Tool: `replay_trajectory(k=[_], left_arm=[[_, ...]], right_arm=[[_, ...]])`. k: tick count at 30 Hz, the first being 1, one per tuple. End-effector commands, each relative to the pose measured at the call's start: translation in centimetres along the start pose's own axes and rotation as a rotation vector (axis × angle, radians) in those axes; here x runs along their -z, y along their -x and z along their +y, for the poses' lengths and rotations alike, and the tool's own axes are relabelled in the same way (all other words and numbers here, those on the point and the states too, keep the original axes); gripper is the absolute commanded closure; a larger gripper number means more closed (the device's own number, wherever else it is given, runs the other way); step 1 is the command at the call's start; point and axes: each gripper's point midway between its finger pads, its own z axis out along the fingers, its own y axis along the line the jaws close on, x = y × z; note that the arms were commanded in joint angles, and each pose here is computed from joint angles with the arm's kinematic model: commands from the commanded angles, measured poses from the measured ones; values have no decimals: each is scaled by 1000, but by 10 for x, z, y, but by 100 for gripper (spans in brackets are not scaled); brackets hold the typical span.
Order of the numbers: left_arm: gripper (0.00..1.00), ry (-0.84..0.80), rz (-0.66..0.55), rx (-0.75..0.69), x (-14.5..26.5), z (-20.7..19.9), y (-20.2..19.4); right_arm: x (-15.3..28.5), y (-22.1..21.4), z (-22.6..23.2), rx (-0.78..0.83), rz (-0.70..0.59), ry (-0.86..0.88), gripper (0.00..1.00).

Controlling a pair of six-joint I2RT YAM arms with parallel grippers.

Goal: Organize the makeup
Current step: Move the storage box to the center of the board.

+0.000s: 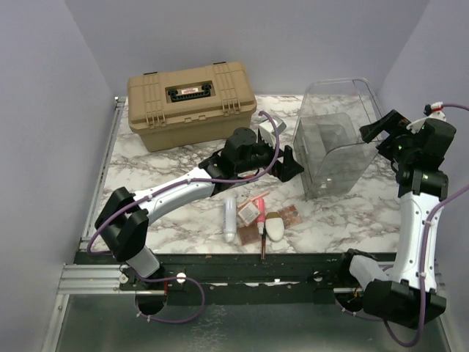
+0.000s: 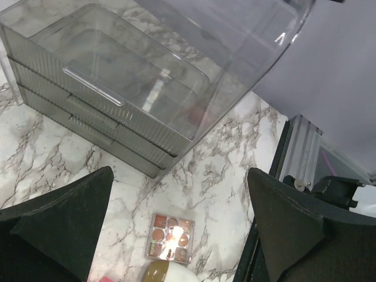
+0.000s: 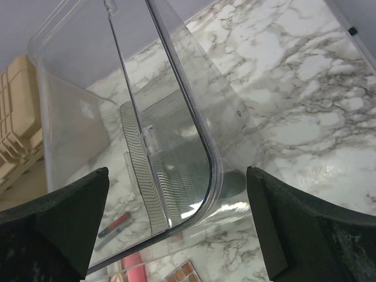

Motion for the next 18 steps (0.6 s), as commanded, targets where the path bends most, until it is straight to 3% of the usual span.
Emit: replay_trajectory(k=[1,11,18], left_arm=[[1,7,-40,-6,11,-5,14],[1,-24,-34,-31,2,-8,16],[1,-94,-18,-68,-29,-22,22]], right_arm=[[-20,-21,7,99,142,89,0],[-34,3,-7,134,146,-22,0],[10,67,0,152,-129,-116,0]])
